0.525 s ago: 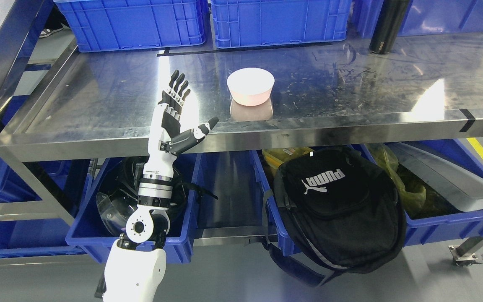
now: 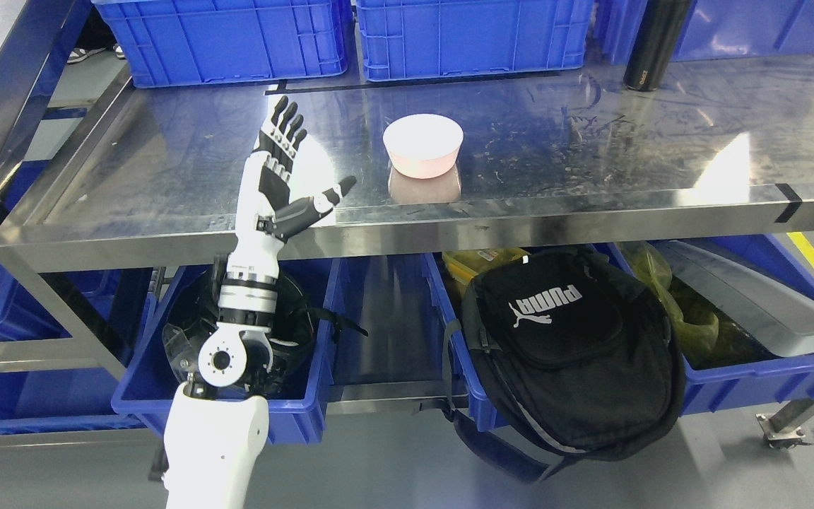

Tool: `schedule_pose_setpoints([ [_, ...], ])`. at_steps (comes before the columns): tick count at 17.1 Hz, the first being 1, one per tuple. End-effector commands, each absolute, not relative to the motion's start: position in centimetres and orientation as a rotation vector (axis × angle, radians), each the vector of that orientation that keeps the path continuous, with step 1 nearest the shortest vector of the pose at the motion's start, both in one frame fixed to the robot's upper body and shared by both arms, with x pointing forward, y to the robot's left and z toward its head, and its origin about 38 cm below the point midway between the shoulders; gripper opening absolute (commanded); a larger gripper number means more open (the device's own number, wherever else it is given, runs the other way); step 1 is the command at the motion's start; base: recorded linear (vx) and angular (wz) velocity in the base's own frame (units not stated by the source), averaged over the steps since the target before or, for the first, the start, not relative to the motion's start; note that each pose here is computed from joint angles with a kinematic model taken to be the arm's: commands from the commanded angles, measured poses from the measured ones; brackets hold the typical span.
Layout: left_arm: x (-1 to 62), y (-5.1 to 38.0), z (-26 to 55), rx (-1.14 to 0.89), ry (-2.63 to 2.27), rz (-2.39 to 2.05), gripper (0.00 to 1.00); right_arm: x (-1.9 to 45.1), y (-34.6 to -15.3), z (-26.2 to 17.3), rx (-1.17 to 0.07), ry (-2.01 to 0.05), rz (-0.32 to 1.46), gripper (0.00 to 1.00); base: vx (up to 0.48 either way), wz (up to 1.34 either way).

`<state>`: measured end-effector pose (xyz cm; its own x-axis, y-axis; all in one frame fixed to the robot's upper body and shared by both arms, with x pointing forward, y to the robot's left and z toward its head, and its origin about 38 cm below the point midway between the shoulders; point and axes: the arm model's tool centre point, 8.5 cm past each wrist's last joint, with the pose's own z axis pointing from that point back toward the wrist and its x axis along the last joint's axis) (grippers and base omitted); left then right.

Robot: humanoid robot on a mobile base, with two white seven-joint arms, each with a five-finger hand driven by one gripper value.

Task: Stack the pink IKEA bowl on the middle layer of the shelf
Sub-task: 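Reach the left hand toward the pink bowl on the shelf top, then close the left hand fingers around the pink bowl's rim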

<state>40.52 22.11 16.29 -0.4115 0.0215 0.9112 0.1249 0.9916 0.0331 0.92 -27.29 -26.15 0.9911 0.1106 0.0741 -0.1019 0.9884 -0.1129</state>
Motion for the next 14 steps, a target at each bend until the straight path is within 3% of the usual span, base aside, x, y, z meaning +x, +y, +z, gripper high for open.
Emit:
schedule_pose_setpoints([
  [1,45.5,23.0,23.4,0.147,-1.961,-0.437,1.0,0.0,-28.4,-26.1,-0.125,-0.073,0.108,1.0,0.0,0.0],
  [4,48.1,21.3,28.3,0.364,-1.84,-0.85,1.0,0.0,-28.4,-26.1,-0.125,-0.073,0.108,1.0,0.0,0.0],
  [7,49.5,15.6,28.9,0.603,-1.541,-1.436,1.0,0.0,-28.4,-26.1,-0.125,-0.073,0.108,1.0,0.0,0.0],
  [10,50.0,11.3,26.9,0.655,-1.394,-1.627,1.0,0.0,-28.4,-26.1,-0.125,-0.073,0.108,1.0,0.0,0.0],
  [12,51.1,10.9,26.0,0.701,-1.29,-1.674,1.0,0.0,-28.4,-26.1,-0.125,-0.073,0.108,1.0,0.0,0.0],
  [14,51.2,9.6,24.2,0.615,-1.216,-1.73,1.0,0.0,-28.4,-26.1,-0.125,-0.073,0.108,1.0,0.0,0.0],
])
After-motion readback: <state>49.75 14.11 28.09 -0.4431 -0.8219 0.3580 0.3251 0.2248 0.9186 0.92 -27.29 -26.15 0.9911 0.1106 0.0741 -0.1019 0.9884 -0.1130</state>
